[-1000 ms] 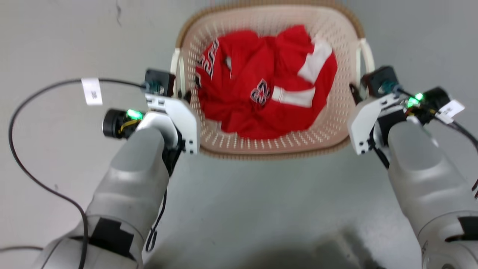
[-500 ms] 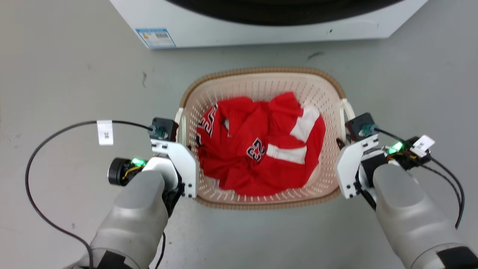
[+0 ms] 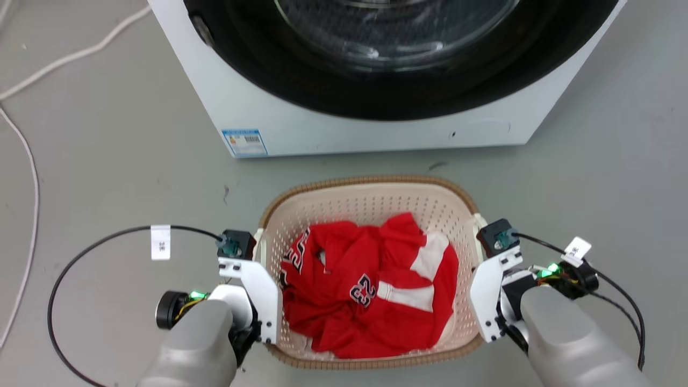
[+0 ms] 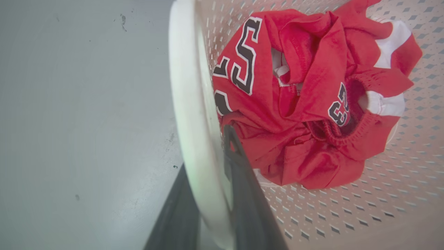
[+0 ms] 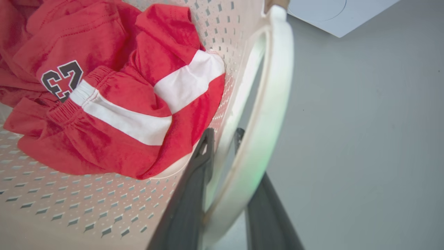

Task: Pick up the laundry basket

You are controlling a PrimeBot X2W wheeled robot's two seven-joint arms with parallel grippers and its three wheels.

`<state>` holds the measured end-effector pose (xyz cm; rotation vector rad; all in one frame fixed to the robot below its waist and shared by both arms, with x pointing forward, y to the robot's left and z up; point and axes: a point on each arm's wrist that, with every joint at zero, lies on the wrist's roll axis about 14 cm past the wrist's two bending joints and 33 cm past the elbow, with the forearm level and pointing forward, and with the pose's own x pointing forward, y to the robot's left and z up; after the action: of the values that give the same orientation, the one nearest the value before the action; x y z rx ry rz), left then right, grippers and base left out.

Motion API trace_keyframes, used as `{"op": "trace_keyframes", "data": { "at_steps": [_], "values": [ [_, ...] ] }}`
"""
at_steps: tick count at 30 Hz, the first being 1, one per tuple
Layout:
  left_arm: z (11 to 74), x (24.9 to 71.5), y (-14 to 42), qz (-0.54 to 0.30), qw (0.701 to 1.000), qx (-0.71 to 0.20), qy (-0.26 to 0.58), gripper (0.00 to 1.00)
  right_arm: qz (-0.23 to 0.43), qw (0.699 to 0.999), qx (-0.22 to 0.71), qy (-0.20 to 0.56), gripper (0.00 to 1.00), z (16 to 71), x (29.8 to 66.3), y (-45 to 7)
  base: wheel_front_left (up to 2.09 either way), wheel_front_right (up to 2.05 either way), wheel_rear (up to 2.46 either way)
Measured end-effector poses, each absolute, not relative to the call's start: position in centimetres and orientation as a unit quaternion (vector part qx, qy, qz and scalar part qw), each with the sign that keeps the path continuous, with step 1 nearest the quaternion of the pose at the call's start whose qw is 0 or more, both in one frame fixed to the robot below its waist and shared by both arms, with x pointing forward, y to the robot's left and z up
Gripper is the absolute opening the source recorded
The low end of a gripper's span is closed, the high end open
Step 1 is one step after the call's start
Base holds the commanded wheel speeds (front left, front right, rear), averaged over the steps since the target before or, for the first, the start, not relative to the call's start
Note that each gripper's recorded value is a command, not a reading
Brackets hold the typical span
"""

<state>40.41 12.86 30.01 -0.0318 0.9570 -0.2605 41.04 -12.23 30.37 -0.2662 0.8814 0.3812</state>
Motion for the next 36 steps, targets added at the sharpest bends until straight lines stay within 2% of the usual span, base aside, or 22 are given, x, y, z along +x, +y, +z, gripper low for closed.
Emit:
{"op": "trace_keyframes", "data": {
  "at_steps": [17, 36],
  "values": [
    [32.9, 35.8, 13.1, -0.130, 0.878, -0.007, 0.460, 0.00, 0.181, 0.873, -0.121, 0.437, 0.00, 33.2, 35.8, -11.9, 0.00, 0.00, 0.00],
    [33.5, 34.0, 12.9, -0.133, 0.879, -0.011, 0.458, 0.00, 0.174, 0.875, -0.104, 0.440, 0.00, 33.7, 33.7, -12.0, 0.00, 0.00, 0.00]
  ]
}}
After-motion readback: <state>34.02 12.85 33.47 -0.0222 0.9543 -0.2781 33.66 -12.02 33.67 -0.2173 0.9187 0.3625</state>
